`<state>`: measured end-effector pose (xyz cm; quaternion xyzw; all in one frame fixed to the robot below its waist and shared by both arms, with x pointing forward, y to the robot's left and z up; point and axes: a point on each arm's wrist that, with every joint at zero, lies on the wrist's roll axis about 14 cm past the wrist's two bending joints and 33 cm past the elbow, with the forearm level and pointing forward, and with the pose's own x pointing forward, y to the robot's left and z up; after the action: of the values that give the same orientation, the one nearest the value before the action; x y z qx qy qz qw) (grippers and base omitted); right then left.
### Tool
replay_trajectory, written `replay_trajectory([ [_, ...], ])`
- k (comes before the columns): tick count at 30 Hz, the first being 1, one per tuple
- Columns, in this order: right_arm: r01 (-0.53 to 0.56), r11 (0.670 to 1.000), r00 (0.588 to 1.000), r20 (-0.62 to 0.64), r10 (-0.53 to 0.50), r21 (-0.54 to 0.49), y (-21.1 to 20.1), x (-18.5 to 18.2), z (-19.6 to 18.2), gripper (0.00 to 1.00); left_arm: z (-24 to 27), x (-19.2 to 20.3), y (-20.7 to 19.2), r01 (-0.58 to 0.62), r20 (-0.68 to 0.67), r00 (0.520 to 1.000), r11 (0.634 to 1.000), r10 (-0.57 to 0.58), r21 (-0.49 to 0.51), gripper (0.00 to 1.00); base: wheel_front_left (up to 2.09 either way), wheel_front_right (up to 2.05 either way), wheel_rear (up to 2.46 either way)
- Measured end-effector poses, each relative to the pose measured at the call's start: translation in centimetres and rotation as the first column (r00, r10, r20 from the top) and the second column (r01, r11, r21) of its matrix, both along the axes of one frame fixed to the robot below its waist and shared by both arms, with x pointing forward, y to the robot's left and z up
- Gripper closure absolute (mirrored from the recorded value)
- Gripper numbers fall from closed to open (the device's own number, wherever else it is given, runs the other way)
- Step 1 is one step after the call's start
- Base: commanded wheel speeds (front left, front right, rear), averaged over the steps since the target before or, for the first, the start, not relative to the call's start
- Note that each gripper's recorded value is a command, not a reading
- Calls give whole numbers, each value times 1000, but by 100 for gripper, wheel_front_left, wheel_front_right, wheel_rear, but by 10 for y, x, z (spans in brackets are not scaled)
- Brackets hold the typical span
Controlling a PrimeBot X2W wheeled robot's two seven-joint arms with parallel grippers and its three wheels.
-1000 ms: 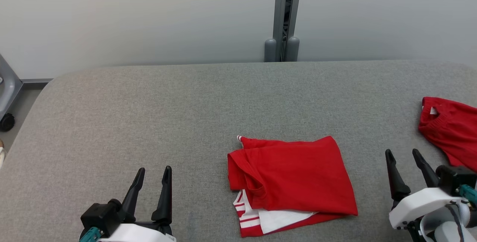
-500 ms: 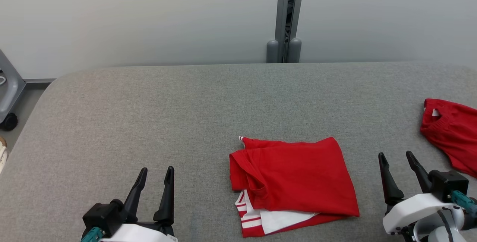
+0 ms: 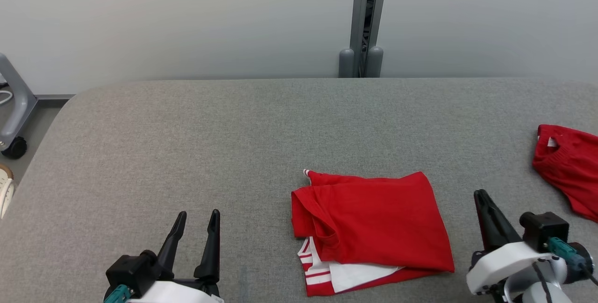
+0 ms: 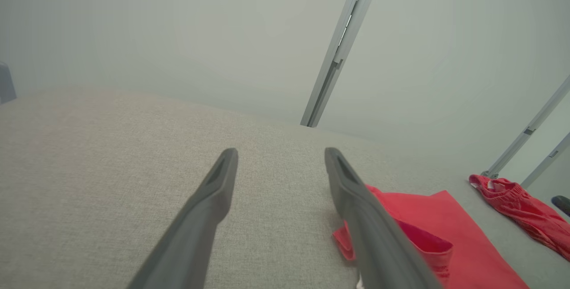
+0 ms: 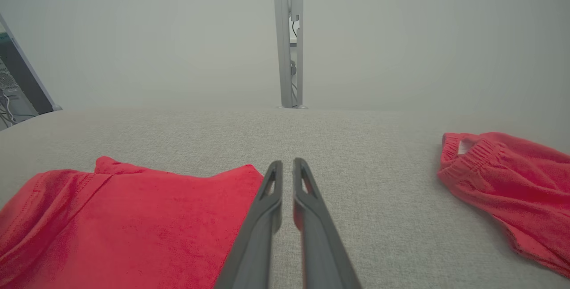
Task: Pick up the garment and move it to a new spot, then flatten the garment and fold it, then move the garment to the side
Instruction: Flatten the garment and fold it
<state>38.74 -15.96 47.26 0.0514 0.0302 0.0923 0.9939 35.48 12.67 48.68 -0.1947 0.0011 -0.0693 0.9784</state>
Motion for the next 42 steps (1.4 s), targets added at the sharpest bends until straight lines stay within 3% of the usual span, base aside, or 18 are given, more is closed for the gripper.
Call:
replay_trajectory([
  [7, -164, 985, 986, 2, 164, 51, 65, -1, 3, 100, -5, -1, 2, -6, -15, 1000, 1000, 6, 1, 0, 0, 0, 0],
  [14, -325, 944, 938, -105, 330, 61, 124, -10, -25, 100, -6, 1, 7, -21, -20, 1000, 1000, 21, 2, 0, 0, 0, 0],
  [27, -460, 888, 850, -292, 439, -2, 162, 1, -80, 100, -17, 3, 27, -84, -58, 995, 996, 85, 8, 0, 0, 0, 0],
  [42, -570, 821, 788, -261, 557, 31, 207, -2, -68, 100, -20, -4, 38, -121, -68, 990, 993, 121, 8, 0, 0, 0, 0],
])
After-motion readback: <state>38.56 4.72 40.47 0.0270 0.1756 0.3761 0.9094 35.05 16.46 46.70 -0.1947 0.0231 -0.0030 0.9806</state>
